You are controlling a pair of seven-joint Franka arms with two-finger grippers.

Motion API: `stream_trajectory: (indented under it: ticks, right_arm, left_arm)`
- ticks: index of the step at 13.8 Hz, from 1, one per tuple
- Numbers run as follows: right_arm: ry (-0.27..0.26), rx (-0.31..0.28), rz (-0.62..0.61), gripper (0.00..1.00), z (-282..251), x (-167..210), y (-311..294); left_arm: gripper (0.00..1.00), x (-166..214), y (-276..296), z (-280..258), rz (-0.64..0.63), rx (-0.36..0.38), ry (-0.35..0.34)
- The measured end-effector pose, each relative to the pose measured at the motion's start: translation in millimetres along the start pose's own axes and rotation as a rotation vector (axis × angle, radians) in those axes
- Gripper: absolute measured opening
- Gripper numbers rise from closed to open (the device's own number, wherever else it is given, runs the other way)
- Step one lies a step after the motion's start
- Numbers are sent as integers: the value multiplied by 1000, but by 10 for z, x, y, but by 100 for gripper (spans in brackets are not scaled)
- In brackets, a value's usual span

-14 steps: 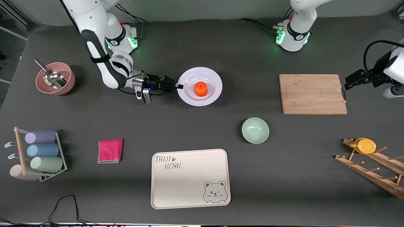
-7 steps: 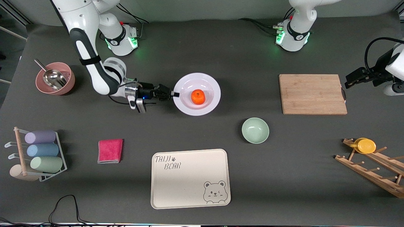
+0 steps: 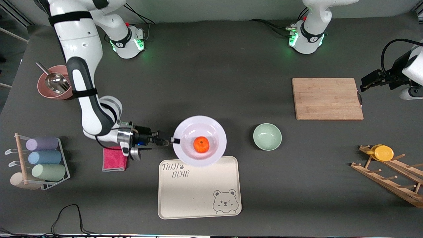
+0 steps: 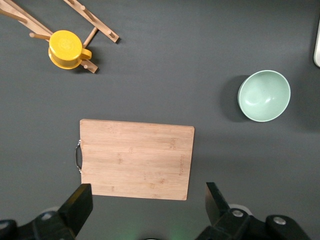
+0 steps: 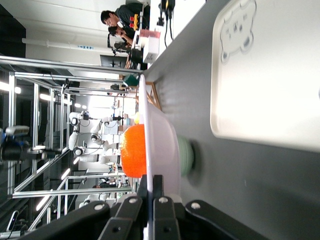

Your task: Place orange and plate with both arms

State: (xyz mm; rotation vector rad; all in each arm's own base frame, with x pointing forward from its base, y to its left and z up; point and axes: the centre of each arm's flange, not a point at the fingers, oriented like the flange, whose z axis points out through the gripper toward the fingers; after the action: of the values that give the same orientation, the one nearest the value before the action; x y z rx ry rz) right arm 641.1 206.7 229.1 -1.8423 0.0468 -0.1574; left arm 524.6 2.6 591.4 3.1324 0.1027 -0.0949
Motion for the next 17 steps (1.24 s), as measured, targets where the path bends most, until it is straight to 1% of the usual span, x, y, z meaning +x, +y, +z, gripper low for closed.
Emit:
stream_trajectory:
  ticks: [3,6,8,11,14,17]
  right_arm:
    - [-2,8,18,5,263,510,-49]
    - [-3,7,32,5,403,802,10]
    - [-1,-2,30,5,437,867,161]
    - [28,-38,50,5,463,887,475]
    - [51,-30,74,5,528,849,763]
    - [74,-40,74,5,570,811,1029]
  left_arm:
    - [100,3,-72,-1,-12,1,0]
    - [100,3,-122,-18,-25,0,3]
    - [100,-9,-222,-63,-44,-2,12]
    - [100,-38,-281,-103,-54,-3,17]
    - [100,-47,-284,-99,-55,-3,10]
    - [100,-49,-328,-98,-63,-2,9]
